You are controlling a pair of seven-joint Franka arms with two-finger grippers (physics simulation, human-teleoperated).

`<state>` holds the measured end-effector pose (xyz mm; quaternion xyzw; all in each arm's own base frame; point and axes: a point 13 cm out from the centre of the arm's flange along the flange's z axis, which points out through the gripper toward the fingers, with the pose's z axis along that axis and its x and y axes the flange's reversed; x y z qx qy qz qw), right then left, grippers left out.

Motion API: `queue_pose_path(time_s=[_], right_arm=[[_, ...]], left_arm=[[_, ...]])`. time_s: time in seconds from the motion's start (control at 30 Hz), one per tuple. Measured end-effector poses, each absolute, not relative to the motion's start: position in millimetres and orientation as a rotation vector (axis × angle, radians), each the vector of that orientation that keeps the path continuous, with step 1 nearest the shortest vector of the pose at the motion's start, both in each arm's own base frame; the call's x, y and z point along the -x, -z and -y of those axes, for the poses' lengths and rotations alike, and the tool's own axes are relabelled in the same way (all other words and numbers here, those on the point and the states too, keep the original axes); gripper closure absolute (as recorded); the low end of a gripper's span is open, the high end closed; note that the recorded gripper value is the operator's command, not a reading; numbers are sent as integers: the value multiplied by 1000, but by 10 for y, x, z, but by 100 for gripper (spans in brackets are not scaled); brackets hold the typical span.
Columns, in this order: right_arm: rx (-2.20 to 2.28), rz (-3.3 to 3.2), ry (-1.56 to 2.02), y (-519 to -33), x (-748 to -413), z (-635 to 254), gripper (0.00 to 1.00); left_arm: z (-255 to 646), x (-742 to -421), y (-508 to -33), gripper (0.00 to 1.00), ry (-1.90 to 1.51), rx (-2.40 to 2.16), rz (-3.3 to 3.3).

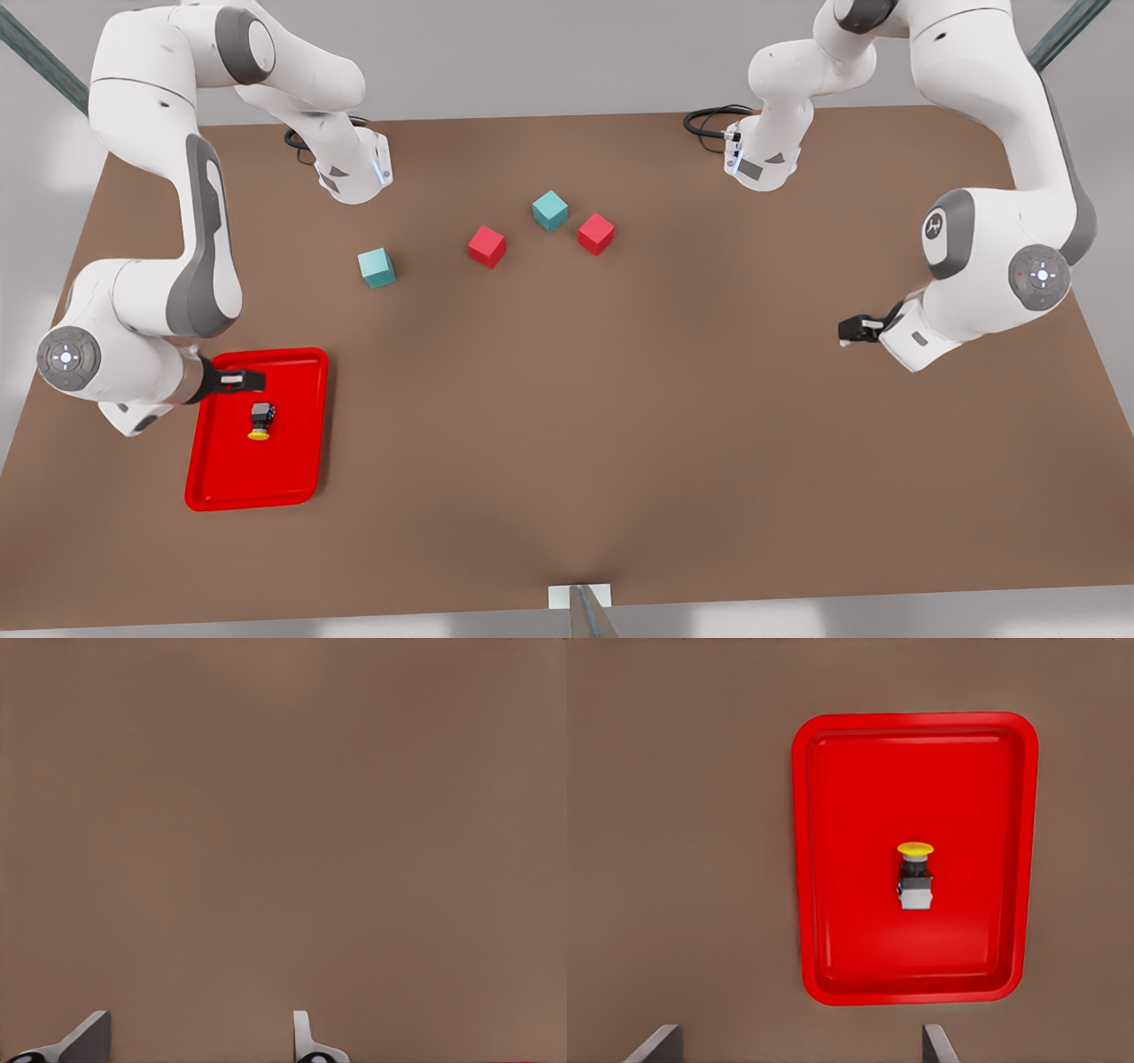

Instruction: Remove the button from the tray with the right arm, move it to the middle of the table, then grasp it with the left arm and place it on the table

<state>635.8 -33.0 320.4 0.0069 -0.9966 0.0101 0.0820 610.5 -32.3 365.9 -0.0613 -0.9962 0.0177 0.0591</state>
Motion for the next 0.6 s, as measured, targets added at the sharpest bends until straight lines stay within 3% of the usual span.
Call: queue_pose_path(time_s=[0.27, 0.6], right_arm=[[-38, 3022, -39, -3260, -6477, 316, 0], [45, 2946, -11, -1971, -6365, 746, 0]], left_arm=[[384, -6145, -3591, 0, -30, 235, 3026], [478, -6172, -3574, 0, -25, 257, 3032]])
